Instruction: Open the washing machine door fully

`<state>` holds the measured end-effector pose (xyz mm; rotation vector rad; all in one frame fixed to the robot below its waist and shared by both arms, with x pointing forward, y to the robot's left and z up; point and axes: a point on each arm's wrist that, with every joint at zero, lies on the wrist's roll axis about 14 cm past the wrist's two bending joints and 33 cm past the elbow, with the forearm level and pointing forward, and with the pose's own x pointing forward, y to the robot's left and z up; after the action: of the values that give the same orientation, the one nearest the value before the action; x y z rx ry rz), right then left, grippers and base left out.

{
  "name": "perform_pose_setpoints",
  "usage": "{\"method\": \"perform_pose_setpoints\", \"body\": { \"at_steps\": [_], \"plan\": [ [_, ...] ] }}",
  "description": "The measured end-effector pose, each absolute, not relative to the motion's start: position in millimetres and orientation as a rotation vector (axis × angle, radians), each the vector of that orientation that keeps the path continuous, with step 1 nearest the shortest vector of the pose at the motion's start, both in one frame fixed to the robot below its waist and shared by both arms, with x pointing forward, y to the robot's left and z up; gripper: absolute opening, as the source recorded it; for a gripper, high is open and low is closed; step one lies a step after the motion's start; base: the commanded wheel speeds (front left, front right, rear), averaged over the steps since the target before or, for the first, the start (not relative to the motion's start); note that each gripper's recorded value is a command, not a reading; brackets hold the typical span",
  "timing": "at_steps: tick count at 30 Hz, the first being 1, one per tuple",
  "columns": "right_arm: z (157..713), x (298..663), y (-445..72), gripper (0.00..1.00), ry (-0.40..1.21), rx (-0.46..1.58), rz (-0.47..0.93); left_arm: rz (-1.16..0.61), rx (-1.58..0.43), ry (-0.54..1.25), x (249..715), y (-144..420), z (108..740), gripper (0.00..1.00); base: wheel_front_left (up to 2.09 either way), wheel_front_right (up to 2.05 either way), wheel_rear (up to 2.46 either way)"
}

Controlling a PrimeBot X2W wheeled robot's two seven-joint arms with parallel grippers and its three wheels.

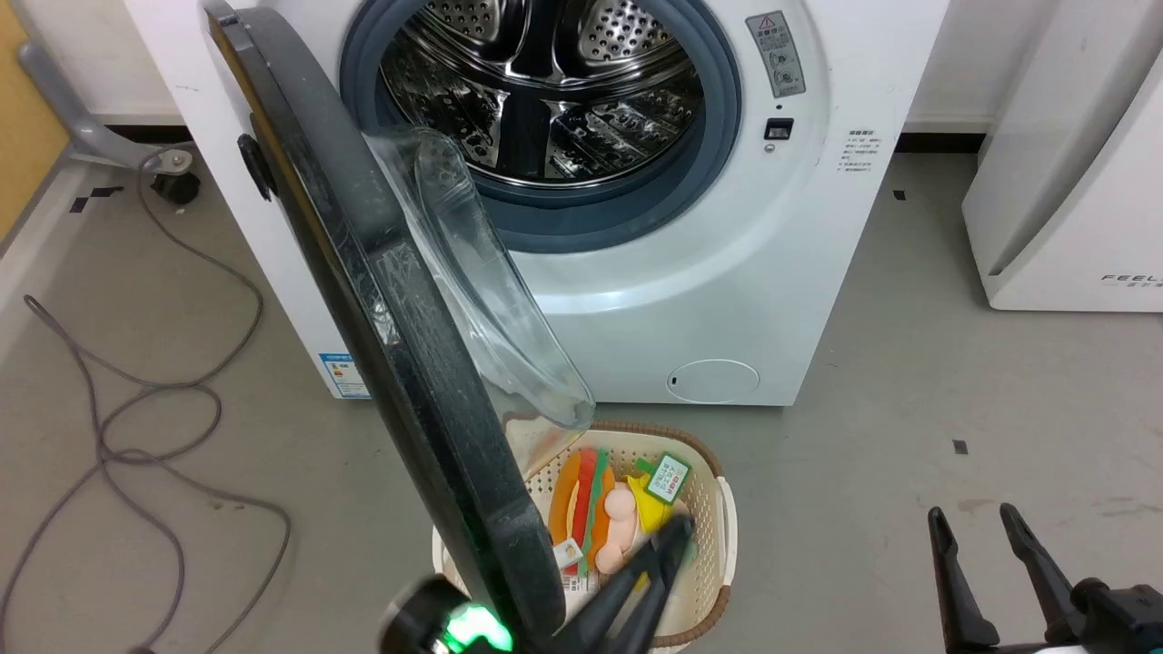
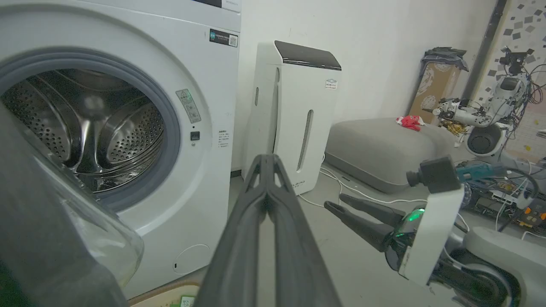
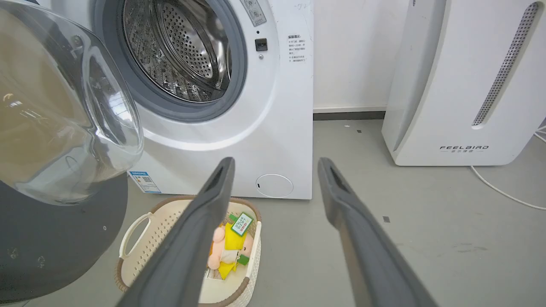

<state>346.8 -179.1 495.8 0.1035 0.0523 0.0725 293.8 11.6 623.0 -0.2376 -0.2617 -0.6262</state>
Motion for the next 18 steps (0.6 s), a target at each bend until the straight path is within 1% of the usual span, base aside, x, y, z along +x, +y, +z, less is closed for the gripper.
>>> {"method": "perform_pose_setpoints", "body": {
  "at_steps": [5, 8, 10, 14, 18],
  "plan": [
    [491, 347, -179, 1.0, 0.066, 0.105, 0.072, -0.639, -0.218, -0.048, 290, 3, 566, 0.0, 0.0, 0.0, 0.0],
    [489, 348, -179, 1.0, 0.073, 0.105, 0.071, -0.616, -0.198, 0.028, 293, 5, 540, 0.0, 0.0, 0.0, 0.0],
    [487, 348, -180, 1.0, 0.078, 0.106, 0.068, -0.581, -0.188, 0.047, 299, 10, 530, 0.0, 0.0, 0.0, 0.0],
    [486, 347, -181, 1.0, 0.078, 0.107, 0.064, -0.505, -0.172, 0.029, 317, 23, 526, 0.0, 0.0, 0.0, 0.0],
    [485, 346, -182, 1.0, 0.081, 0.108, 0.061, -0.472, -0.156, 0.016, 326, 30, 525, 0.0, 0.0, 0.0, 0.0]
  ]
}}
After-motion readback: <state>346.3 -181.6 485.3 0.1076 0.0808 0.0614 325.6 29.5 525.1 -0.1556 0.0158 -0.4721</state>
